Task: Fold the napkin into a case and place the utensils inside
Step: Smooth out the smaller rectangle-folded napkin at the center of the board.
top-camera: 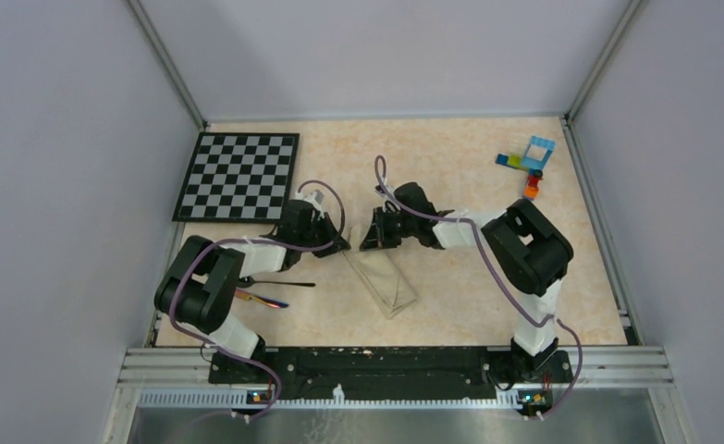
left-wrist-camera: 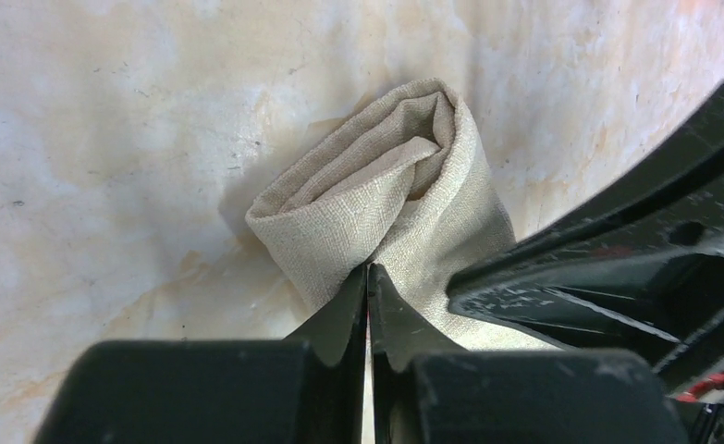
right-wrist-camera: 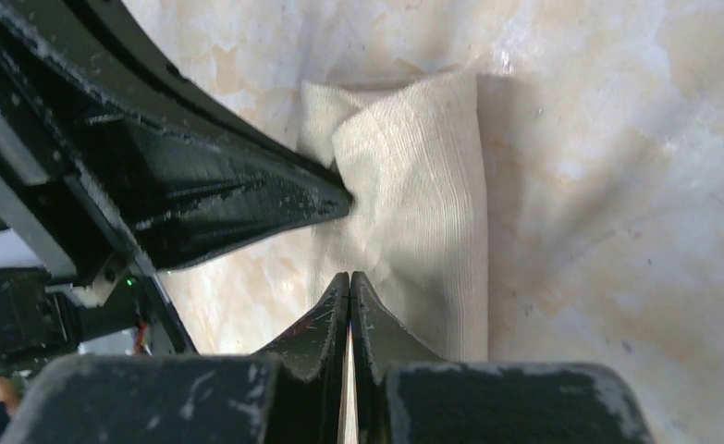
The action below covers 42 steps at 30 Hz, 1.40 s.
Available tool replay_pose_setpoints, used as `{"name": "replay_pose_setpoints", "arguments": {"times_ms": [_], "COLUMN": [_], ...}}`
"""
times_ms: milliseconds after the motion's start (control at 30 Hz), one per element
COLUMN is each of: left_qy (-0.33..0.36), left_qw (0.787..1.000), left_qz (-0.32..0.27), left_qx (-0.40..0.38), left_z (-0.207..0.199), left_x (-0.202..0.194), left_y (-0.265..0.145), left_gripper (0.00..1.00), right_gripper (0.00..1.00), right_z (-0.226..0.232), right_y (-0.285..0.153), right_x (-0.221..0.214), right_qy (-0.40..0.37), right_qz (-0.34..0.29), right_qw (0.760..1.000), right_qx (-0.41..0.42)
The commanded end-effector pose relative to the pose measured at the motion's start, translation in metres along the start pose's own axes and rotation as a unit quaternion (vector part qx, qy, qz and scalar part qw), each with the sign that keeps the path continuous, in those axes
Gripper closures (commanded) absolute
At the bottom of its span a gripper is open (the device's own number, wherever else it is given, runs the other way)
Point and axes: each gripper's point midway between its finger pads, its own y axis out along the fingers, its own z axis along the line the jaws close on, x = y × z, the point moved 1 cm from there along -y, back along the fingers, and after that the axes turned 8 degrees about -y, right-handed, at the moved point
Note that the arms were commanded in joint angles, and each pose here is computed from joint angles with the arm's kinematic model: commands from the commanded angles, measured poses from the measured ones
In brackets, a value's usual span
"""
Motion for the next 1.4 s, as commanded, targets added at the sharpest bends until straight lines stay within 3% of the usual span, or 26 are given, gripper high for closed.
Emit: {"name": "replay_pose_setpoints", "arguments": {"times_ms": [0,133,300,533,767,1067,1133,1367], "left_qy": [0.024,0.042,0.043,0.026,0.005,-0.003,0.001,0.028], "left_qw": [0.999,0.998,0.996,0.999,0.999,0.998,0.998,0.994], "left_qz": [-0.009,0.001,-0.004,0.0,0.029,0.033,0.035,0.055], "left_qx": [0.03,-0.037,-0.074,-0.047,0.014,0.055,0.043,-0.095], "left_z": [0.008,-0.031,-0.058,-0.035,0.015,0.045,0.037,-0.047], "left_x": [0.003,0.011,0.025,0.028,0.004,-0.005,-0.003,0.019], "left_y": [-0.008,-0.019,-0.028,-0.013,0.012,0.016,0.014,-0.01], "left_gripper": [0.91,0.76,0.74,0.81,0.86,0.9,0.9,0.65], "right_gripper": [1.0,0.94,0.86,0.86,0.89,0.87,0.82,0.37], "right_z": [0.014,0.018,0.027,0.033,0.038,0.009,0.02,0.062], "right_y": [-0.024,-0.031,-0.035,-0.042,-0.043,-0.059,-0.066,-0.104], "right_x": [0.014,0.006,-0.008,-0.026,-0.073,-0.118,-0.113,-0.066], "right_qy": [-0.061,-0.068,-0.08,-0.078,-0.087,-0.18,-0.203,-0.346], "right_qz": [-0.023,-0.011,0.001,0.014,0.041,0.025,0.013,-0.091], "right_qw": [0.998,0.998,0.997,0.997,0.995,0.981,0.977,0.926], "right_qx": [-0.002,0.003,0.004,0.014,0.024,-0.066,-0.065,-0.119]}}
